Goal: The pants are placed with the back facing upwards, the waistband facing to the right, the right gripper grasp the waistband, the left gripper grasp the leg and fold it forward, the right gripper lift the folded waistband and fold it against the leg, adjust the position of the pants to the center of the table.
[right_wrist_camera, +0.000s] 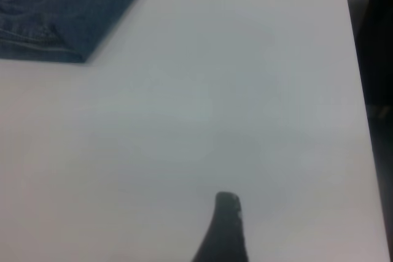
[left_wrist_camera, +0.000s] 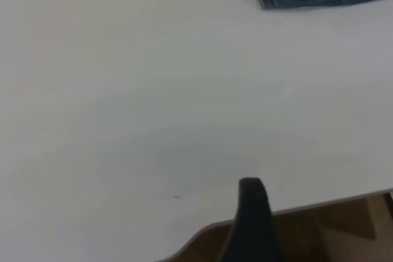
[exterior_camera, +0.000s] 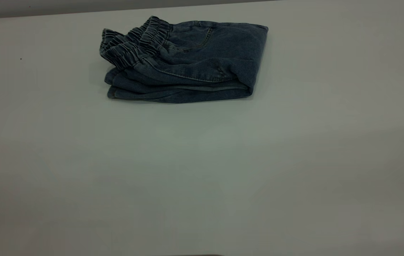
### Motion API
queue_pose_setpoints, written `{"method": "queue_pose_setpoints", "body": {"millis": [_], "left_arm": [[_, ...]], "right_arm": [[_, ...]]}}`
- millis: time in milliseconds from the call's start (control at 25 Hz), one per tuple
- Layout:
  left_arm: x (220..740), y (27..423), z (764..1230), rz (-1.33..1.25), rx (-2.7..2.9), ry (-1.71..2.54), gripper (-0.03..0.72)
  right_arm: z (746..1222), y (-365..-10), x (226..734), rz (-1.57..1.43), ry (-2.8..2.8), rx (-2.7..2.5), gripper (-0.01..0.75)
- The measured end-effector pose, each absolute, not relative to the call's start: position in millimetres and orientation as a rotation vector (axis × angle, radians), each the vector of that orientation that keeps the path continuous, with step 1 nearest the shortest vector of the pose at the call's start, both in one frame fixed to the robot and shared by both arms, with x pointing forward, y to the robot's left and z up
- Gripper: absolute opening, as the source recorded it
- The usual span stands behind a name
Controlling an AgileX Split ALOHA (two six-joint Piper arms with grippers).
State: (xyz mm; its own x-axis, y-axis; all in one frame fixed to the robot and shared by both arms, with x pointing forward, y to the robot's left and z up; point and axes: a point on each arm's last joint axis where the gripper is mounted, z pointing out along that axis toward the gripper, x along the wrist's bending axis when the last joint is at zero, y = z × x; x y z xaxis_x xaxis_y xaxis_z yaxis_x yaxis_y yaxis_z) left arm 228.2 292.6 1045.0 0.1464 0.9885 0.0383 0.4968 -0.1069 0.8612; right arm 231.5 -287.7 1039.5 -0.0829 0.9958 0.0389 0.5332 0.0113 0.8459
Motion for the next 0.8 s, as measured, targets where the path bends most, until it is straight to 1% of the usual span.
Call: {"method": "queue_pose_setpoints", "body": {"millis": [800], "left_arm": [[228.0, 292.6, 1045.0, 0.867, 1.705, 1.439, 0.505]], "right_arm": [[1039.0, -293.1, 231.6, 0.941, 1.600, 1.654, 0.552]]}}
